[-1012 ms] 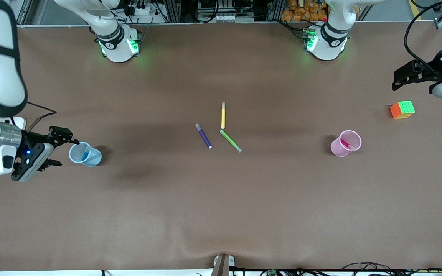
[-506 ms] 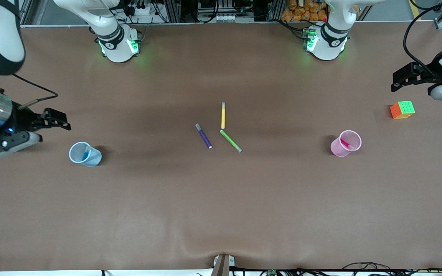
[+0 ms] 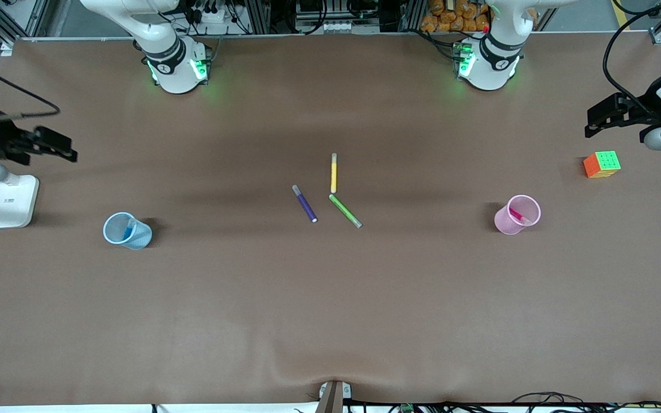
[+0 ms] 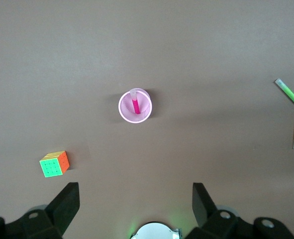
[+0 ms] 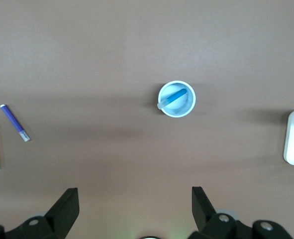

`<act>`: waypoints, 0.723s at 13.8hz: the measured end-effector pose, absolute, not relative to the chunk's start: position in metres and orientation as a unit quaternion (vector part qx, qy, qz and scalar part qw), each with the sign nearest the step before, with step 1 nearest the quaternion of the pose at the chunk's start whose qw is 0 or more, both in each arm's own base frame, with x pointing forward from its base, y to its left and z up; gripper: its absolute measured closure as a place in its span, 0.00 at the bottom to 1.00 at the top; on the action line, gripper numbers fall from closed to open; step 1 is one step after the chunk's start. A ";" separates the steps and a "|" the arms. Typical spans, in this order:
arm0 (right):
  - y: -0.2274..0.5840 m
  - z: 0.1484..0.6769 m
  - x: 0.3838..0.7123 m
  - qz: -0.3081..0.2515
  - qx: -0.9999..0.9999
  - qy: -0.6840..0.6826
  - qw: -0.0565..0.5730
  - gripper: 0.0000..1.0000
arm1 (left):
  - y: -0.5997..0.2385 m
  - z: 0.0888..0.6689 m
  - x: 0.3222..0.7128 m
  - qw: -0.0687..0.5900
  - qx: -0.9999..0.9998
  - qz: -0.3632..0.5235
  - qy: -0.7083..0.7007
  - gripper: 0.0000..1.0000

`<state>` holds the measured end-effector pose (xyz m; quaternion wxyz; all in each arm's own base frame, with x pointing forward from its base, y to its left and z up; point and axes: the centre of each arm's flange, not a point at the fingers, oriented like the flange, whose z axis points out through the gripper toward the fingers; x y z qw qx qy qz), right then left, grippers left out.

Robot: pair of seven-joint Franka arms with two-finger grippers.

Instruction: Place pink and blue markers in matching cups

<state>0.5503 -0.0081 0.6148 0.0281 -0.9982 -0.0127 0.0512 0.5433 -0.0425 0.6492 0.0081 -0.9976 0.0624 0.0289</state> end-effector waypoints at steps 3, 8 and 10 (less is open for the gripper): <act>-0.012 0.624 0.540 0.057 -0.998 -0.010 0.029 0.00 | -0.043 0.649 0.543 0.008 -0.998 0.029 0.062 0.00; -0.012 0.631 0.533 0.058 -0.998 -0.011 0.025 0.00 | -0.042 0.649 0.543 0.008 -0.998 0.029 0.062 0.00; -0.012 0.637 0.531 0.053 -0.998 -0.012 0.021 0.00 | -0.042 0.649 0.543 0.008 -0.998 0.029 0.062 0.00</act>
